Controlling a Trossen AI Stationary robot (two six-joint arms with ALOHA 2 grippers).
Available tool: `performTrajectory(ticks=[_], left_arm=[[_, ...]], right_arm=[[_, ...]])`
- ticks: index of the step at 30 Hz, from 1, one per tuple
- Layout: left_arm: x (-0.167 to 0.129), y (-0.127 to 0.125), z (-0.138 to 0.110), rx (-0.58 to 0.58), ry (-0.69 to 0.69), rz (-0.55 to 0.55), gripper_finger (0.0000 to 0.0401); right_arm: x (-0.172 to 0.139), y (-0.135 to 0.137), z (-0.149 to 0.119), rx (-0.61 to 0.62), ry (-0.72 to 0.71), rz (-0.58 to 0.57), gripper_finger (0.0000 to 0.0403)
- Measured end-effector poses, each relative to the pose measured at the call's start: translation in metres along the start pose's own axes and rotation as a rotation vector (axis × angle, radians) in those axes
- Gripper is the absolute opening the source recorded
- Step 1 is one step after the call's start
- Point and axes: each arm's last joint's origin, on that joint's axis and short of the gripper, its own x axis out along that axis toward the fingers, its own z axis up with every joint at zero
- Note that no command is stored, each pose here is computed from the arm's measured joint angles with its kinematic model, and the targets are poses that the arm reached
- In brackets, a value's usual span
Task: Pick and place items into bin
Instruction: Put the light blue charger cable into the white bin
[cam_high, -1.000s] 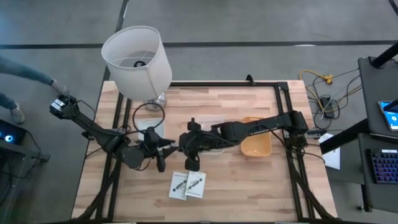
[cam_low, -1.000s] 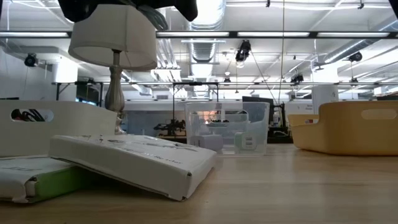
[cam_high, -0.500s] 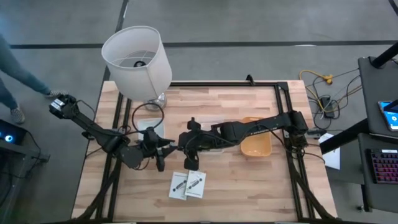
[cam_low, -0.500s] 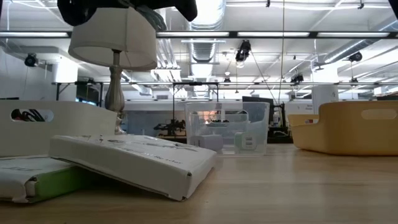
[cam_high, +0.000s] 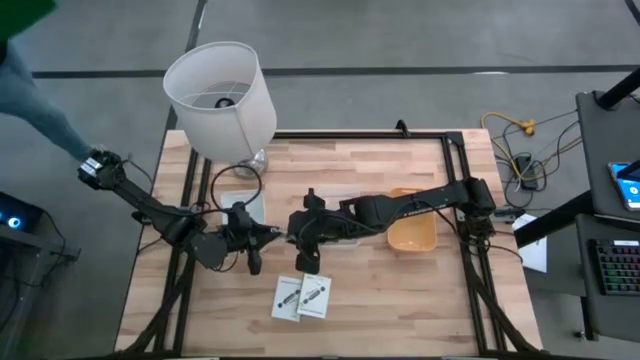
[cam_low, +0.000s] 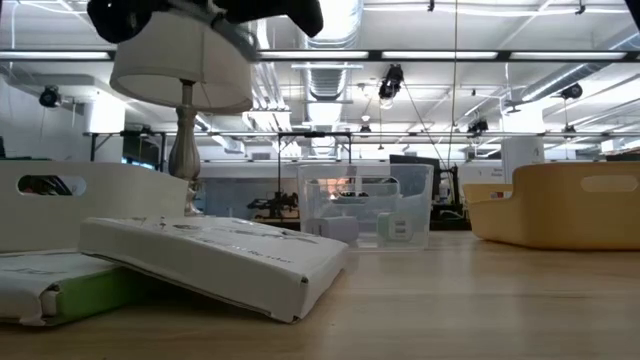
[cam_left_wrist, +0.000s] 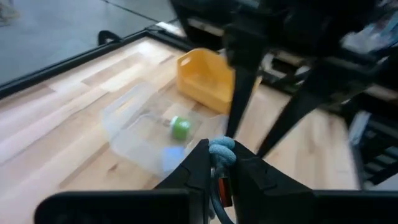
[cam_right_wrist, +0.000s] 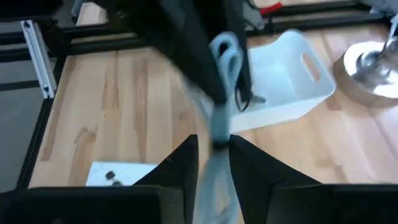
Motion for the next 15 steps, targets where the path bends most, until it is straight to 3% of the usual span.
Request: performTrajectory(ticks=[3, 9, 15], left_arm=[[0.0, 0.003, -0.004, 0.038, 0.035, 0.029, 0.0022], [-0.014, 0.021, -0.002, 0.084, 0.174, 0.175, 0.0022], [-0.034, 0.033, 0.01, 0.186, 0.42, 0.281, 0.0022]], right_arm=[[0.0, -0.002, -0.007, 0.019, 0.074, -0.021, 0.0103], [-0.005, -0.011, -0.028, 0.024, 0.256, -0.206, 0.0146], [-0.007, -0.006, -0.032, 0.006, 0.281, -0.209, 0.0168]])
